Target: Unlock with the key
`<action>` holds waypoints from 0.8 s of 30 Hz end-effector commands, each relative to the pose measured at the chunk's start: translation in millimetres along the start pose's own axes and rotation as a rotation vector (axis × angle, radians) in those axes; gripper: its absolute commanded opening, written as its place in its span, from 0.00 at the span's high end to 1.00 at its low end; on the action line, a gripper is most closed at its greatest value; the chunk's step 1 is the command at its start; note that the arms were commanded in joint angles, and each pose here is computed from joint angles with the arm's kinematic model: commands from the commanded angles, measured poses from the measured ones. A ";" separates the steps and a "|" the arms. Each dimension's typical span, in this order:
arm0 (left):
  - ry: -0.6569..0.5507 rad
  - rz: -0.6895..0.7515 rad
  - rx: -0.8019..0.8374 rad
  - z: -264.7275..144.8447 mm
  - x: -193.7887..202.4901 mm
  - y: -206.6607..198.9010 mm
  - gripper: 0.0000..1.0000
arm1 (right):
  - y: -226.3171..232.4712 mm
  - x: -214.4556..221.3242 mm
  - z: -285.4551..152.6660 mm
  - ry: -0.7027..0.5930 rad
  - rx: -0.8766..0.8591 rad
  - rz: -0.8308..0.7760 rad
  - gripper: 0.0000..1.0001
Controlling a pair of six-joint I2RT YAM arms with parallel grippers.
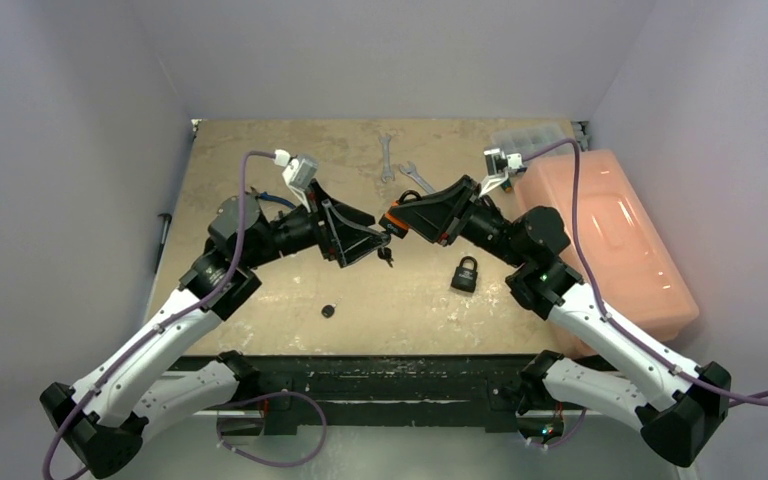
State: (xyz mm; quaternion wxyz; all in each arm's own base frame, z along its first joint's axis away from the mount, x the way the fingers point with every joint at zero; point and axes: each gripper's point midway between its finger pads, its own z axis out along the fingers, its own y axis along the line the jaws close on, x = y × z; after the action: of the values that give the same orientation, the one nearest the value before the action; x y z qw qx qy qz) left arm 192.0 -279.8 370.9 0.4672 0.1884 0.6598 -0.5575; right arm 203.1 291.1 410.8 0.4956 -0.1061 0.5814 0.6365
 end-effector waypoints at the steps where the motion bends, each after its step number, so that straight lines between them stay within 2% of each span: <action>1: -0.006 0.102 -0.003 -12.0 -11.4 -10.2 0.25 | 28.8 -33.8 1.2 -0.094 -0.051 -0.061 1.00; 17: 0.034 0.093 0.024 -1.0 -2.9 -5.5 0.62 | 32.9 -33.2 4.0 -0.083 -0.076 -0.054 1.00; 19: 0.045 0.082 0.024 1.2 -0.4 -3.7 0.70 | 32.2 -32.7 4.7 -0.082 -0.075 -0.053 1.00; 24: 0.067 0.060 0.019 6.0 5.2 1.7 0.99 | 31.4 -33.2 6.3 -0.082 -0.073 -0.052 1.00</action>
State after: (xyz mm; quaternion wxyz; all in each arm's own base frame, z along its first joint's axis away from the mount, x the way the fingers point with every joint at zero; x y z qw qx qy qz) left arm 187.0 -283.5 356.1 0.4474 0.2307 0.6726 -0.5425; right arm 213.4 292.4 401.2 0.4974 -0.0988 0.6011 0.6176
